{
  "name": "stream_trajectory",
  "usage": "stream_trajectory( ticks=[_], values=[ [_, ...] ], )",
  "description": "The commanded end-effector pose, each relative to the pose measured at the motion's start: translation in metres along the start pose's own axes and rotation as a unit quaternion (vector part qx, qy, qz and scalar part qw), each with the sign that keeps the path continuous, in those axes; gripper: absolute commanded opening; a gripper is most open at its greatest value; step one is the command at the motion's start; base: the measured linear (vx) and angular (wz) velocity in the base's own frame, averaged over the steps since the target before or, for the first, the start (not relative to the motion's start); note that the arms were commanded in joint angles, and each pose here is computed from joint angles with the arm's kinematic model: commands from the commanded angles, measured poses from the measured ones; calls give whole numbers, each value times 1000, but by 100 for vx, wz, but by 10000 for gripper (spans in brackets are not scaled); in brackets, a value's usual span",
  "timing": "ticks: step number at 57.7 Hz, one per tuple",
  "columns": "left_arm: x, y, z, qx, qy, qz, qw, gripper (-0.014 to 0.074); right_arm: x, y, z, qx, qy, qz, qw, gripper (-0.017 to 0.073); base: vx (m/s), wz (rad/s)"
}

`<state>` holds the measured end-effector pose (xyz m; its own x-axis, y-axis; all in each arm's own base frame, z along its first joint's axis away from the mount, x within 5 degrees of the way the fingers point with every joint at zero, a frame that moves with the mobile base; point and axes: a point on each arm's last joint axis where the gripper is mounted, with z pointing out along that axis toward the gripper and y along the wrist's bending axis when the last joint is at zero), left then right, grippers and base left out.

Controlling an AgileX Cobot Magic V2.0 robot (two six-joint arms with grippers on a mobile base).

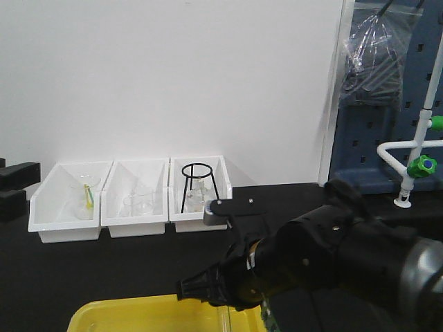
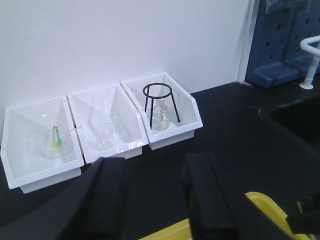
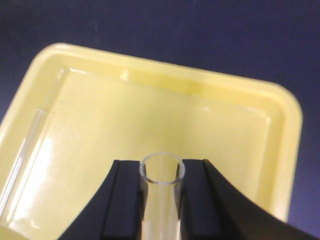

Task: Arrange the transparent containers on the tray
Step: 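Lower the right gripper's tube into the yellow tray and open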

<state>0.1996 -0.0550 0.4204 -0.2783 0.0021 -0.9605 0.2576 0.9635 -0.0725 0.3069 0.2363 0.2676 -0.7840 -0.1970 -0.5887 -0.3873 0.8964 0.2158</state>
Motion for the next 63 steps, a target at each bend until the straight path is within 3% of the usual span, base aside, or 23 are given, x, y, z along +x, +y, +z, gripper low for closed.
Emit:
stream_trajectory(
  ticks=[1, 29, 38, 55, 63],
  values=[
    [-15, -2, -10, 6, -47, -2, 999, 407, -16, 5, 0, -22, -49, 13, 998, -11, 0, 0],
    [-13, -2, -10, 6, -40, -2, 999, 407, 0, -3, 75, -14, -38, 44, 998, 16, 0, 0],
    [-12, -2, -10, 6, -31, -1, 999, 407, 7, -6, 92, -8, -25, 42, 999, 128, 0, 0],
    [-11, -2, -10, 6, -28, -1, 1000, 407, 8, -8, 99, -5, -33, 28, 999, 522, 0, 0],
    [-11, -2, -10, 6, -27, -1, 1000, 406, 0, -5, 85, -6, -52, 12, 999, 577, 0, 0]
  ],
)
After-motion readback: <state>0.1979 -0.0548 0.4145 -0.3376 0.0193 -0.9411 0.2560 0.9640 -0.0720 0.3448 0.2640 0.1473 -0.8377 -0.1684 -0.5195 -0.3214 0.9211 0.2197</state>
